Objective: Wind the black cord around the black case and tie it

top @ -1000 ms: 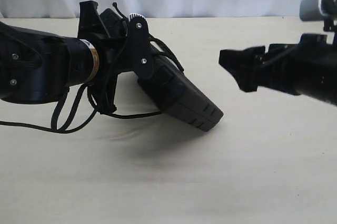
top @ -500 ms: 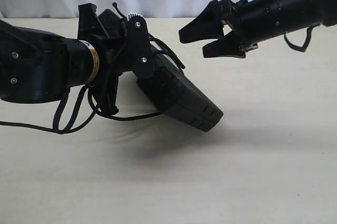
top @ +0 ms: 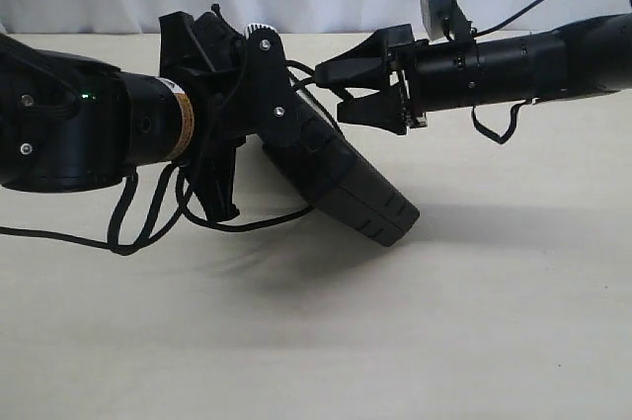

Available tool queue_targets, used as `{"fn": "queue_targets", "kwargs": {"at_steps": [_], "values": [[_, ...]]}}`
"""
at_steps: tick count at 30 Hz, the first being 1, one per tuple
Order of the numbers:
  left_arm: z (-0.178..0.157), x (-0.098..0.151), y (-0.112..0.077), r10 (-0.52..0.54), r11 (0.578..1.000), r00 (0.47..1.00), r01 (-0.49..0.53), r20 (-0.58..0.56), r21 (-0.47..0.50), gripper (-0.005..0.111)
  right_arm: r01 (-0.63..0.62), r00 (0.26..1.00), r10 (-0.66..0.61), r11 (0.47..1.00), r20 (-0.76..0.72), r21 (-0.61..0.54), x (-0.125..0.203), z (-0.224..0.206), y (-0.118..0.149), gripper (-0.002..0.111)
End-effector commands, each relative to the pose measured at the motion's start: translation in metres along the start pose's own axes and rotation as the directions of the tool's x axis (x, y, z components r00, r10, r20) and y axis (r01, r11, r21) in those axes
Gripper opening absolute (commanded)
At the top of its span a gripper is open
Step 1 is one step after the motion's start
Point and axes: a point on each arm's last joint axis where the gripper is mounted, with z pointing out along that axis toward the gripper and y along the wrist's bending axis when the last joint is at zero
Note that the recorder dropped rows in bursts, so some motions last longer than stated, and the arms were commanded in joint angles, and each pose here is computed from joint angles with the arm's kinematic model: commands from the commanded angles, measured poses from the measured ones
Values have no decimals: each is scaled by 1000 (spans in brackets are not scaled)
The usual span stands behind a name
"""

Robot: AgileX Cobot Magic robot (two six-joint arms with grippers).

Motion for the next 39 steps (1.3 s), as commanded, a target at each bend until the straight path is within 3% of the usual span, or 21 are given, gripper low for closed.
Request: {"fn": "queue_targets", "kwargs": {"at_steps": [1, 2, 4, 6, 10, 12, 18, 20, 27, 31, 34, 37, 39], "values": [[-2, -3, 2, -17, 1000, 999, 17, 35, 3, 0, 13, 1000, -12, 1000, 23, -25, -4, -1, 3, 50], [-2, -3, 2, -17, 1000, 999, 17, 33, 2, 0, 11, 1000, -10, 1000, 27, -27, -4, -1, 3, 44], [-2, -3, 2, -17, 1000, 999, 17, 33, 2, 0, 17, 998, -15, 999, 54, -41, -6, -1, 4, 17], [-2, -3, 2, -17, 1000, 999, 17, 33, 2, 0, 24, 997, -20, 998, 78, -51, -5, -1, 4, 4], [-2, -3, 2, -17, 1000, 999, 17, 29, 1, 0, -12, 994, 20, 998, 107, -68, -5, -1, 2, 4], [-2, -3, 2, -17, 1000, 999, 17, 29, 1, 0, -22, 994, 29, 997, 103, -68, -4, -1, 4, 7], [-2, -3, 2, -23, 1000, 999, 23, 28, 4, 0, -81, 990, 88, 995, 114, -63, -7, -10, 1, 48], [-2, -3, 2, -23, 1000, 999, 23, 28, 4, 0, -98, 987, 105, 993, 125, -63, -8, -14, -1, 56], [-2, -3, 1, -25, 1000, 999, 25, 28, 4, 0, -154, 976, 166, 984, 139, -92, -1, 9, 3, 58], [-2, -3, 1, -31, 1000, 999, 31, 28, 7, 0, -127, 983, 135, 989, 121, -69, 0, 28, 7, 57], [-2, -3, 1, -36, 999, 999, 36, 24, 8, 0, -121, 985, 128, 990, 115, -69, 0, 32, 8, 38], [-2, -1, 2, -33, 999, 999, 33, 13, 3, 1, -87, 989, 95, 993, 112, -79, 0, 31, 10, 10], [-2, 2, 2, -33, 999, 999, 33, -20, -8, 8, -79, 990, 89, 993, 106, -90, 0, 31, 11, 4]]}}
